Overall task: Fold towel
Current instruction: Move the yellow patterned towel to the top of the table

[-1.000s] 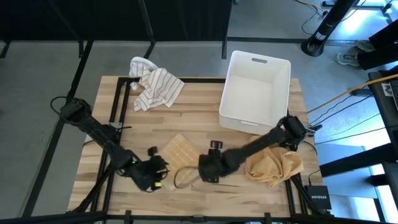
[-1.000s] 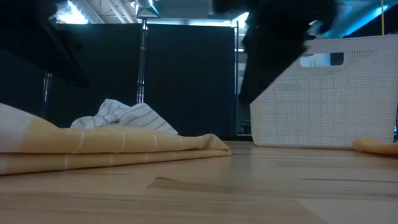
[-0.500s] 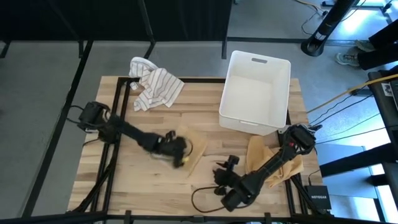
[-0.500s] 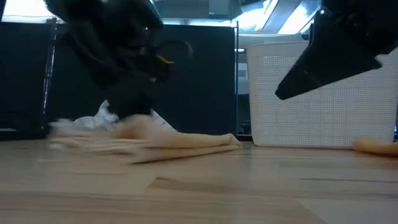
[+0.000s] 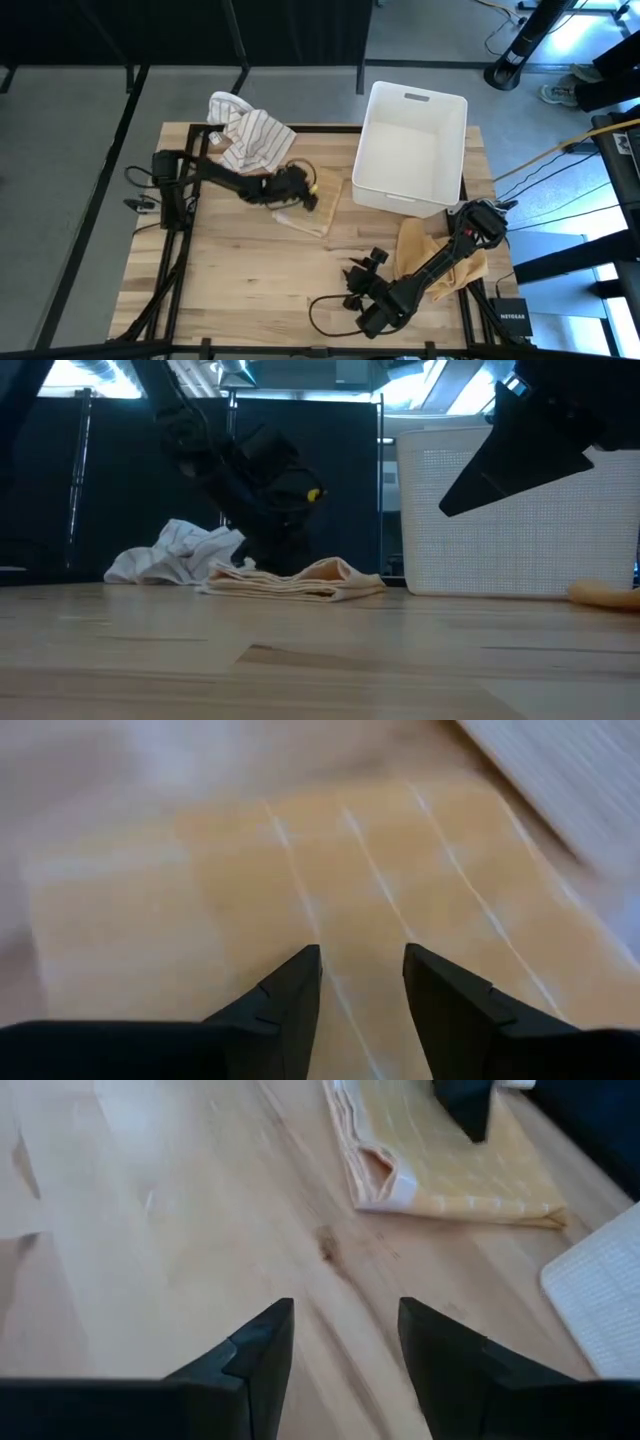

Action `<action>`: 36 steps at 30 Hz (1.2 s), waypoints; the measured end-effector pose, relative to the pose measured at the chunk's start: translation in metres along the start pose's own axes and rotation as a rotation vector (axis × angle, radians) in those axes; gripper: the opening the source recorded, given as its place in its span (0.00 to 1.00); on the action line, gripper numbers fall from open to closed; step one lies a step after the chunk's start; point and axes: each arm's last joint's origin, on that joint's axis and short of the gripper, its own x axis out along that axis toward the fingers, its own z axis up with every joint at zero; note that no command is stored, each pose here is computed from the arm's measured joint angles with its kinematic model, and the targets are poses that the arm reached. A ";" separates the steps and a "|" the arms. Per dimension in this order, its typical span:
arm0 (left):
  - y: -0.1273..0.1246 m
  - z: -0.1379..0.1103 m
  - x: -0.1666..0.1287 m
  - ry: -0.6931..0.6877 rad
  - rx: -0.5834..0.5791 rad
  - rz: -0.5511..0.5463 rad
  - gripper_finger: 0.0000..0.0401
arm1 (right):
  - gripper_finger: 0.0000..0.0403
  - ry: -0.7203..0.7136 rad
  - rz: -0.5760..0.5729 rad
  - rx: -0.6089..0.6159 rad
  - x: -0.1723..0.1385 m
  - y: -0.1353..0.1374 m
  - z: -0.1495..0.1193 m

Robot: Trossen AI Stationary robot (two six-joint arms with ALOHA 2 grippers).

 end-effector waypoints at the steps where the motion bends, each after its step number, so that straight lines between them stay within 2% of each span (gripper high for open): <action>1: 0.005 0.005 0.002 -0.012 -0.008 0.002 0.34 | 0.45 -0.002 -0.003 -0.006 0.000 0.000 0.000; 5: 0.000 0.027 -0.007 -0.053 0.041 -0.106 0.34 | 0.45 -0.002 -0.013 -0.020 0.000 -0.001 0.000; 9: -0.025 0.045 -0.048 -0.128 0.143 -0.211 0.34 | 0.45 0.000 -0.017 -0.026 0.000 -0.002 -0.001; 13: -0.040 0.048 -0.095 -0.147 0.254 -0.175 0.34 | 0.45 0.035 -0.001 -0.030 0.000 -0.002 -0.002; 17: -0.044 0.030 -0.116 -0.021 0.313 -0.148 0.34 | 0.45 0.069 0.022 -0.024 0.000 -0.001 -0.003; 23: -0.054 -0.013 -0.102 0.163 0.364 -0.108 0.34 | 0.45 0.064 0.030 -0.012 0.000 0.000 -0.002; 29: -0.060 -0.048 -0.066 0.229 0.367 -0.082 0.34 | 0.45 0.064 0.020 -0.008 0.004 -0.001 0.001; 32: -0.055 -0.050 -0.042 0.197 0.314 -0.054 0.34 | 0.45 0.064 0.025 -0.009 0.007 -0.001 0.003; 36: -0.038 -0.039 -0.011 0.109 0.218 -0.019 0.34 | 0.45 0.055 0.038 -0.001 0.007 0.001 0.004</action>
